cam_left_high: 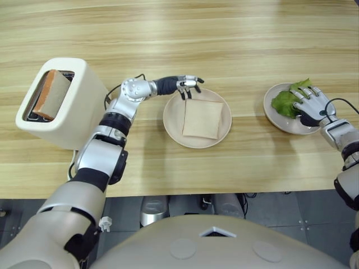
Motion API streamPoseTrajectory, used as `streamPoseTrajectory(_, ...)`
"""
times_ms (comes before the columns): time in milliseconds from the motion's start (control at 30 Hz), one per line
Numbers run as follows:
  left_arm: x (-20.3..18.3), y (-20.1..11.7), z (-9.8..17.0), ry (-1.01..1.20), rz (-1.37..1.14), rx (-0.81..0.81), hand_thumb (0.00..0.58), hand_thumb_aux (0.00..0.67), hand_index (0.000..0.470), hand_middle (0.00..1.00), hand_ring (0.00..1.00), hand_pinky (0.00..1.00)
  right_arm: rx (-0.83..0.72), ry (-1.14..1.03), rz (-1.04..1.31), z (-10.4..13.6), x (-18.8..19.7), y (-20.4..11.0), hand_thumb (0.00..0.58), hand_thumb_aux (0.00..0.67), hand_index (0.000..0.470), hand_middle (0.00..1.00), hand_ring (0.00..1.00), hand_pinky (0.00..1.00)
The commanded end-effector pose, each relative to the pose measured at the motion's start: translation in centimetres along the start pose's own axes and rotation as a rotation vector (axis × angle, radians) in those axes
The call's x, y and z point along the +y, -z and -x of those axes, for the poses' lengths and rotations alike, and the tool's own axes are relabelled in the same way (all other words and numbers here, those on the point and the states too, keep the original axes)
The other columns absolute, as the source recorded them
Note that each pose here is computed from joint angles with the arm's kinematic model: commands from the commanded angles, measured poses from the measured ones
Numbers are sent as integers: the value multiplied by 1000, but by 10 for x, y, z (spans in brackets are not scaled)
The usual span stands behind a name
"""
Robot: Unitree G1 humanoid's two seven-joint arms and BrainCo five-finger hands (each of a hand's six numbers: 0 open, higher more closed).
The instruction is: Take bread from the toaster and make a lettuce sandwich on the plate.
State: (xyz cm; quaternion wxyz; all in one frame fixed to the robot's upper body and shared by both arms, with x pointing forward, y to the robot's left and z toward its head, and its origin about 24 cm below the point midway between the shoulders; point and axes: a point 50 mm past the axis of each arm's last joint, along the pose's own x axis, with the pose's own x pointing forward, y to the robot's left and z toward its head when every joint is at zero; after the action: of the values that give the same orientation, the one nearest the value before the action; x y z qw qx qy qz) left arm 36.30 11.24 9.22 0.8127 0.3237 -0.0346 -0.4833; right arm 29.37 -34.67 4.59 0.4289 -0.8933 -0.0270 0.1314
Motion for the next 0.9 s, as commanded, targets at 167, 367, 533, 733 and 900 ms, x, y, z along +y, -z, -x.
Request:
streamPoseTrajectory(167,13,-6,23,-49,-62,-33,0,0,0,0,0,0,26,-2,-77,1,0,0,580,670,460,0,0,0)
streamPoseTrajectory(367,24,-9,35,-104,-89,-33,0,0,0,0,0,0,79,59,-200,0,-7,7,580,670,460,0,0,0)
streamPoseTrajectory(533,31,-13,45,-143,-108,-39,0,0,0,0,0,0,120,177,-334,-4,-26,21,580,670,460,0,0,0)
streamPoseTrajectory(733,35,-15,53,-170,-122,-41,0,0,0,0,0,0,104,307,-400,-9,-52,35,580,670,460,0,0,0)
streamPoseTrajectory(900,36,-17,57,-188,-128,-49,0,0,0,0,0,0,34,403,-427,-17,-72,32,580,670,460,0,0,0)
